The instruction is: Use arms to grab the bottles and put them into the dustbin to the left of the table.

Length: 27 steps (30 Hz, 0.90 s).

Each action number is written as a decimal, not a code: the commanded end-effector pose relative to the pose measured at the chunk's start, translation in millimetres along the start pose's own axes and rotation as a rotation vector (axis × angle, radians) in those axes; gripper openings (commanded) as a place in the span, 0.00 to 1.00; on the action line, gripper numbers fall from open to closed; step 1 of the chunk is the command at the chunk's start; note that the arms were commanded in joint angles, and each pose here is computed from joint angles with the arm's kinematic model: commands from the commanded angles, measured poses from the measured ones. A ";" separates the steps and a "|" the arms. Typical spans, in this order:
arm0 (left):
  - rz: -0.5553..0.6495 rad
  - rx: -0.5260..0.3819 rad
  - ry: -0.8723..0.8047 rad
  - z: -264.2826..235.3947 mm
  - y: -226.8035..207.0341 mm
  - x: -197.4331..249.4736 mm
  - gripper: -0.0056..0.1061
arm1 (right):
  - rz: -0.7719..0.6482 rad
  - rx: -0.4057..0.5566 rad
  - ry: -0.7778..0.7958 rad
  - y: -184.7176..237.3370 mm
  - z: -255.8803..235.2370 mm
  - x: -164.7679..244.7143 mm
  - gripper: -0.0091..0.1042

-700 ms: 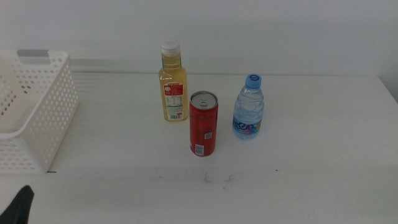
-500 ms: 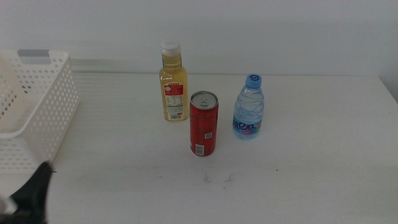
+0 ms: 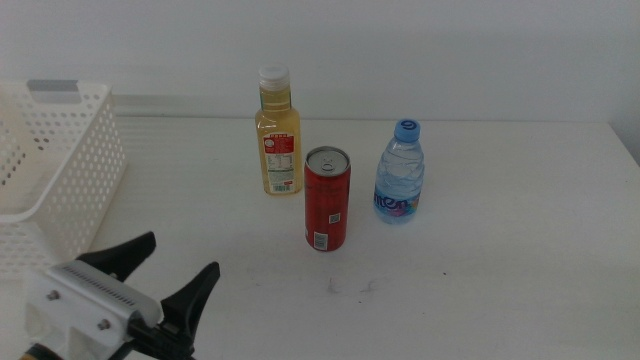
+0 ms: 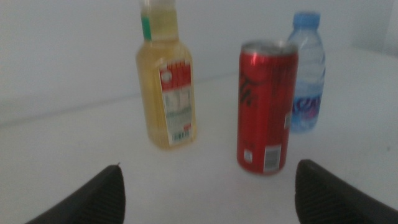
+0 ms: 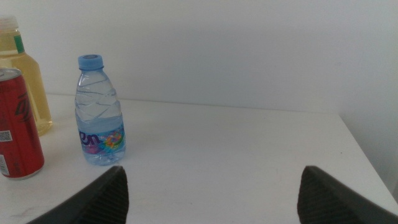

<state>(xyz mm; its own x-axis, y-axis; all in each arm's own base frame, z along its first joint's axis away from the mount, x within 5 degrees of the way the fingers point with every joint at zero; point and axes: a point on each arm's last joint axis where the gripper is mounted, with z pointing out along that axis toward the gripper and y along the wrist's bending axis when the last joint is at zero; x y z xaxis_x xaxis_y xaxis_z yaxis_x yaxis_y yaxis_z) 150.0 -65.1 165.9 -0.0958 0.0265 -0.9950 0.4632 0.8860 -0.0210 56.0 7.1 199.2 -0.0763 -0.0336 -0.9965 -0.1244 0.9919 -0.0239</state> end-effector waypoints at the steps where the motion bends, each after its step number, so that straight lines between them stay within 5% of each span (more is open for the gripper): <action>1: -0.024 0.007 0.012 3.0 -0.7 5.7 0.89 | -0.014 0.009 -0.009 -0.5 -0.1 0.4 0.83; 18: -0.017 -0.001 0.008 13.8 1.7 3.9 0.89 | -0.014 0.009 -0.009 -0.5 -0.1 0.4 0.83; 27: -0.041 0.127 0.036 73.1 -3.9 -8.5 0.89 | -0.014 0.009 -0.009 -0.5 -0.1 0.4 0.83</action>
<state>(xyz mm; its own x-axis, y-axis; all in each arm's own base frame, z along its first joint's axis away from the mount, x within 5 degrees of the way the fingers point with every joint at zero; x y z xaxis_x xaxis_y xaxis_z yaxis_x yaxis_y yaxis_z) 207.4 -95.8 168.7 -0.1224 0.0253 -0.9922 0.5446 0.8375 -0.0458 56.0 7.1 199.2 -0.0763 -0.0336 -0.9965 -0.1244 0.9919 -0.0239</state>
